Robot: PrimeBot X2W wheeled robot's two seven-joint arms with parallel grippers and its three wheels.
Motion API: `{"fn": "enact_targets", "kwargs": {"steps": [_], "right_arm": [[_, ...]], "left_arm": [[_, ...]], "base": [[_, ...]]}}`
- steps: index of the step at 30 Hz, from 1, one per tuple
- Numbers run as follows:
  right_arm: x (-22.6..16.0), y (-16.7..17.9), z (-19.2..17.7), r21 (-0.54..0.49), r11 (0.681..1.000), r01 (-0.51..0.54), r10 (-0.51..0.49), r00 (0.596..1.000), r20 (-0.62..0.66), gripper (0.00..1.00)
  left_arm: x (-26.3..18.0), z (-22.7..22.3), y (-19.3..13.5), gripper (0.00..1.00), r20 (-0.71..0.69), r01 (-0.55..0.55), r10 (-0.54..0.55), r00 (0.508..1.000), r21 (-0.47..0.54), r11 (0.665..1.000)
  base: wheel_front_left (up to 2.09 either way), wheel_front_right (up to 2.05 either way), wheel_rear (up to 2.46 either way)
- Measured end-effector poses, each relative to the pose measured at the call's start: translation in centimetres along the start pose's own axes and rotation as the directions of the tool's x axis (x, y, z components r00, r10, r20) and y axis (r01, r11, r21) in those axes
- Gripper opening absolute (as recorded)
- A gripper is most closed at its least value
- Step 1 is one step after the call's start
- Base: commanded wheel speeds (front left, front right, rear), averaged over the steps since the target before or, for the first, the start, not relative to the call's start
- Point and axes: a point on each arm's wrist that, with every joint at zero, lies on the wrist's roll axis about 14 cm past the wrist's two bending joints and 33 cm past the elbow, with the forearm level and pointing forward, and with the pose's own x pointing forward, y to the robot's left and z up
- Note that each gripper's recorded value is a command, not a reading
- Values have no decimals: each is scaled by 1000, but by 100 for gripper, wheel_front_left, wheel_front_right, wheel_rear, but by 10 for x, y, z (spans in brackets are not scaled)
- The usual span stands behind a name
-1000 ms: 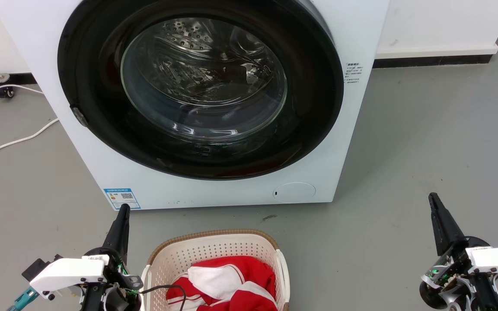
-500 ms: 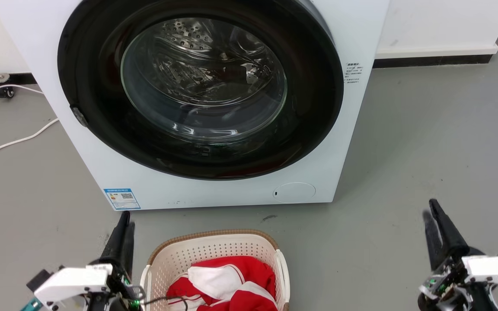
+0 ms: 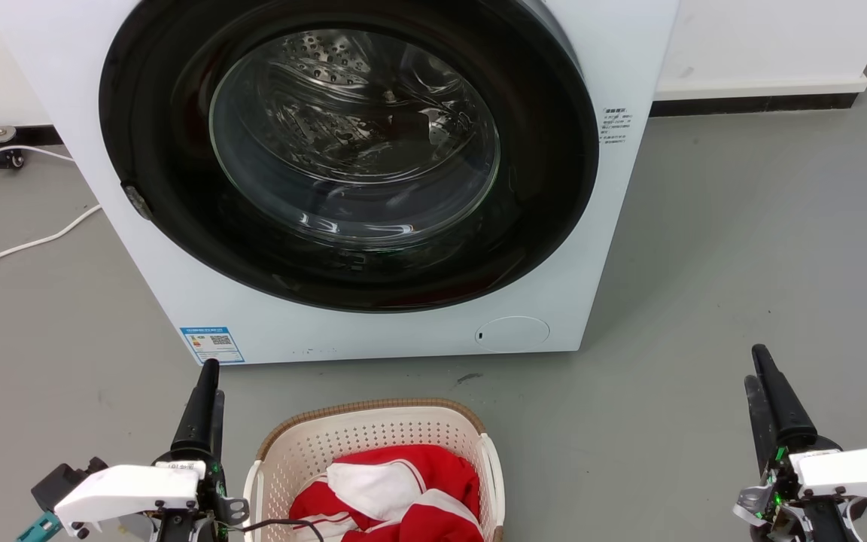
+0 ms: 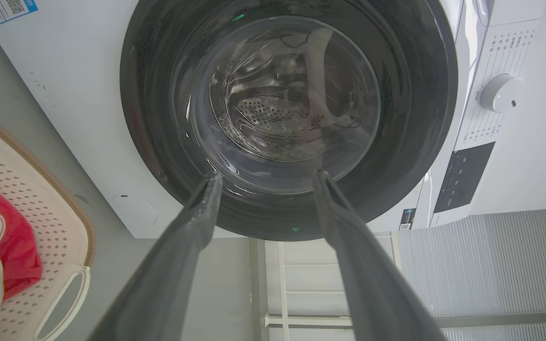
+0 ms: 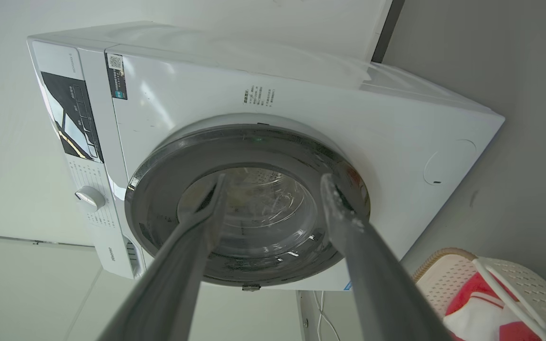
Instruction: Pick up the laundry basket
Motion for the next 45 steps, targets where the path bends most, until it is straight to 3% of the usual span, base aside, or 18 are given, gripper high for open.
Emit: {"fn": "enact_targets", "kwargs": {"steps": [6, 12, 21, 22, 45], "right_arm": [[0, 8, -4, -146, 989, -24, 23, 1000, -8, 100], [-1, 13, -8, -296, 954, -43, 40, 999, -17, 100], [-3, 21, -16, -498, 863, -78, 68, 997, -38, 100], [-5, 21, -18, -532, 843, -81, 69, 997, -43, 100], [-11, 34, -30, -775, 614, -146, 136, 988, -78, 100]], "left_arm": [[2, 1, -7, 100, 9, 8, -9, 1000, 117, 993], [2, -4, -12, 100, 6, 8, -9, 1000, 245, 969], [1, -8, -15, 100, 12, 4, -10, 1000, 404, 915], [0, -8, -16, 100, 16, 5, -13, 1000, 431, 902], [-3, -17, -29, 100, 16, 47, -79, 997, 686, 726]], "base": [[0, 0, 0], [0, 0, 0], [0, 0, 0], [0, 0, 0], [0, 0, 0]]}}
